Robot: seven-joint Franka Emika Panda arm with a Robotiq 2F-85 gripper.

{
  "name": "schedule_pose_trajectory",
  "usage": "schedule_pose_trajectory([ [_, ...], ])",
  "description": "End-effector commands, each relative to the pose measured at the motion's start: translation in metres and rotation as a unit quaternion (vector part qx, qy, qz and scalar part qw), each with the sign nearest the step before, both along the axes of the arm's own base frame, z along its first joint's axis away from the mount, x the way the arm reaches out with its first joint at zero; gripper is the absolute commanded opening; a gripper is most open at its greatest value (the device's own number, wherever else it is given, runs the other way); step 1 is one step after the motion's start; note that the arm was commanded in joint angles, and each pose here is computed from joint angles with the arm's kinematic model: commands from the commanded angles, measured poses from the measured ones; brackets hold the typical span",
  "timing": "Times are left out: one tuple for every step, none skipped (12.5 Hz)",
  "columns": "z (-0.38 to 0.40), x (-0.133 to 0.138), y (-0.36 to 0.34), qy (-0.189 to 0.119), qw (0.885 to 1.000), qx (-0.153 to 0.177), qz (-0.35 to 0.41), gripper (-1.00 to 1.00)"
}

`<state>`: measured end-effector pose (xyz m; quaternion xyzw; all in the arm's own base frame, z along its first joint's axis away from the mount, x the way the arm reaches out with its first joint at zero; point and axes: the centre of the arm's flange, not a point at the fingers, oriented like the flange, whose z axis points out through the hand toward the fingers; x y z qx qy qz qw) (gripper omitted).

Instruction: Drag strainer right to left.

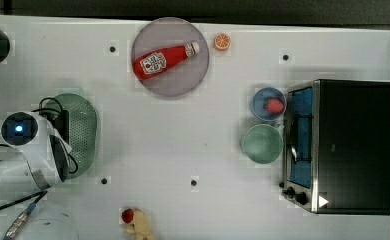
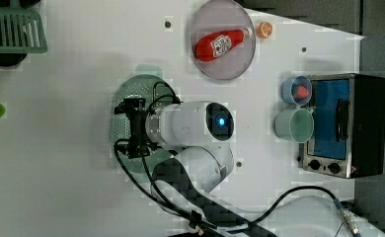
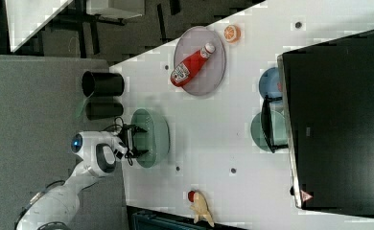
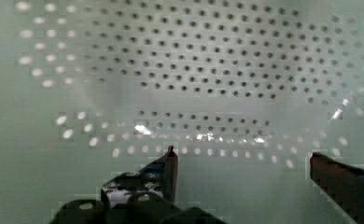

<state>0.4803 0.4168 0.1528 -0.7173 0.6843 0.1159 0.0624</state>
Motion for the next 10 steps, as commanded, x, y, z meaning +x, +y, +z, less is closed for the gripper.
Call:
schedule_pose_trajectory([
  [0.052, 0.004, -0.008, -0.016, 1.0, -0.004, 0.026, 1.0],
  [0.079, 0.01, -0.022, -0.023, 0.998, -0.007, 0.058, 1.0],
  [0.112, 0.021, -0.041, -0.038, 0.995, -0.007, 0.089, 1.0],
  [0.147, 0.033, -0.067, -0.049, 0.992, -0.008, 0.115, 1.0],
  [0.181, 0.046, -0.097, -0.06, 0.988, -0.008, 0.139, 1.0],
  [0.216, 0.057, -0.132, -0.075, 0.983, -0.012, 0.165, 1.0],
  [0.248, 0.067, -0.171, -0.095, 0.975, -0.023, 0.2, 1.0],
  [0.279, 0.073, -0.212, -0.111, 0.964, -0.041, 0.239, 1.0],
  [0.305, 0.076, -0.254, -0.124, 0.952, -0.062, 0.272, 1.0],
  [0.327, 0.076, -0.295, -0.131, 0.941, -0.082, 0.3, 1.0],
])
